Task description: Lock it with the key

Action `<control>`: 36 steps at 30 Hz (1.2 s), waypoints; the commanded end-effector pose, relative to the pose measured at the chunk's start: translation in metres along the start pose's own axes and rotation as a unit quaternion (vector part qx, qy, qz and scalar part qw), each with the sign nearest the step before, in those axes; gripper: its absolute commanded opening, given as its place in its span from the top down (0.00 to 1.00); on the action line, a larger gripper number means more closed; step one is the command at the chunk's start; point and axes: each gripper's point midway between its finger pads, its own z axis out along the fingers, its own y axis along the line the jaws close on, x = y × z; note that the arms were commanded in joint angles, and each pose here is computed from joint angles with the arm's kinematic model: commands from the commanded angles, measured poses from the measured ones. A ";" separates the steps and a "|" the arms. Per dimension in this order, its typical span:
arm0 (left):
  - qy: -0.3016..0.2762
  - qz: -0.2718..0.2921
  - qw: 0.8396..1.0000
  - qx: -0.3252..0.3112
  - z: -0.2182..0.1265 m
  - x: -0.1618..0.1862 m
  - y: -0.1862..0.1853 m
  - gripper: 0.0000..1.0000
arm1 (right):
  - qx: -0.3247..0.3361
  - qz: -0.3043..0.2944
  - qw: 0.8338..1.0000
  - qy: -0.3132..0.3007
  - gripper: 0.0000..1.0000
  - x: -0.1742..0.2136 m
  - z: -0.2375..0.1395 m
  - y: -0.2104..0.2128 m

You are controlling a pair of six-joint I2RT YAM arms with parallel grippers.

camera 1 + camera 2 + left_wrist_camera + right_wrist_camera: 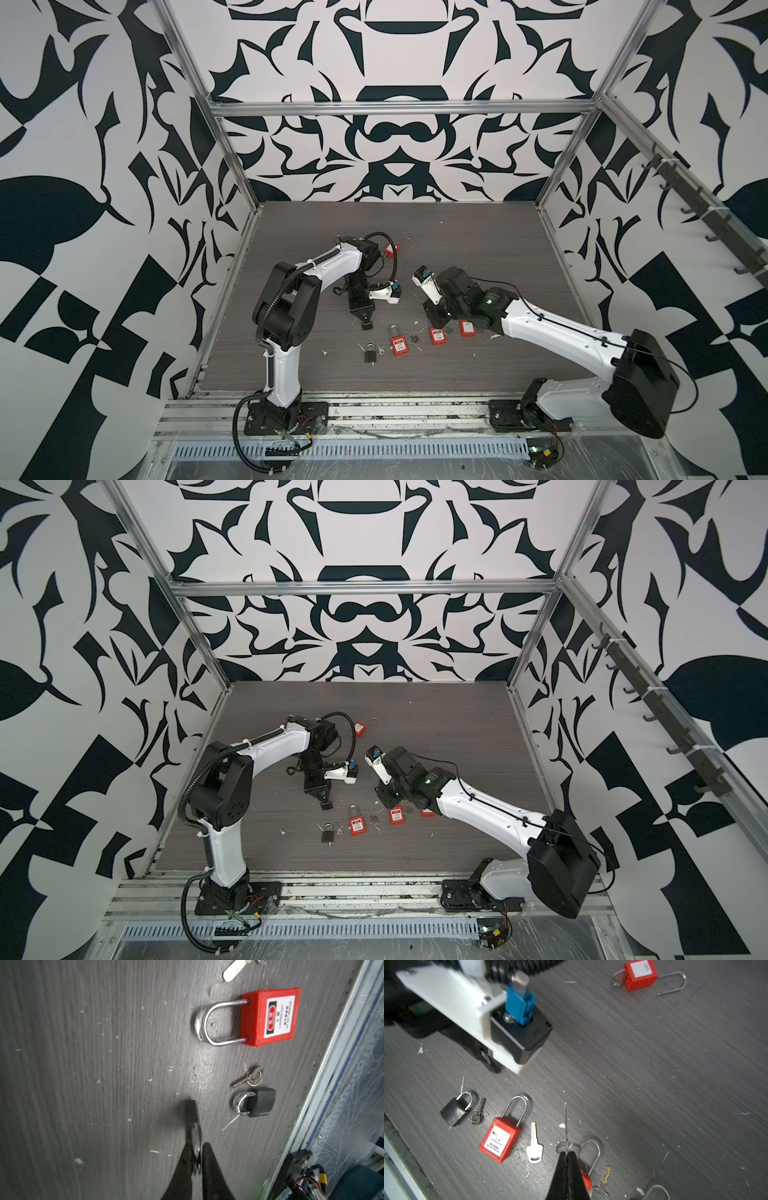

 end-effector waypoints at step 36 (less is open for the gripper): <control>-0.509 -0.226 0.768 -0.316 -0.175 0.019 0.017 0.52 | -0.118 0.219 0.954 0.164 1.00 -0.017 0.097 0.104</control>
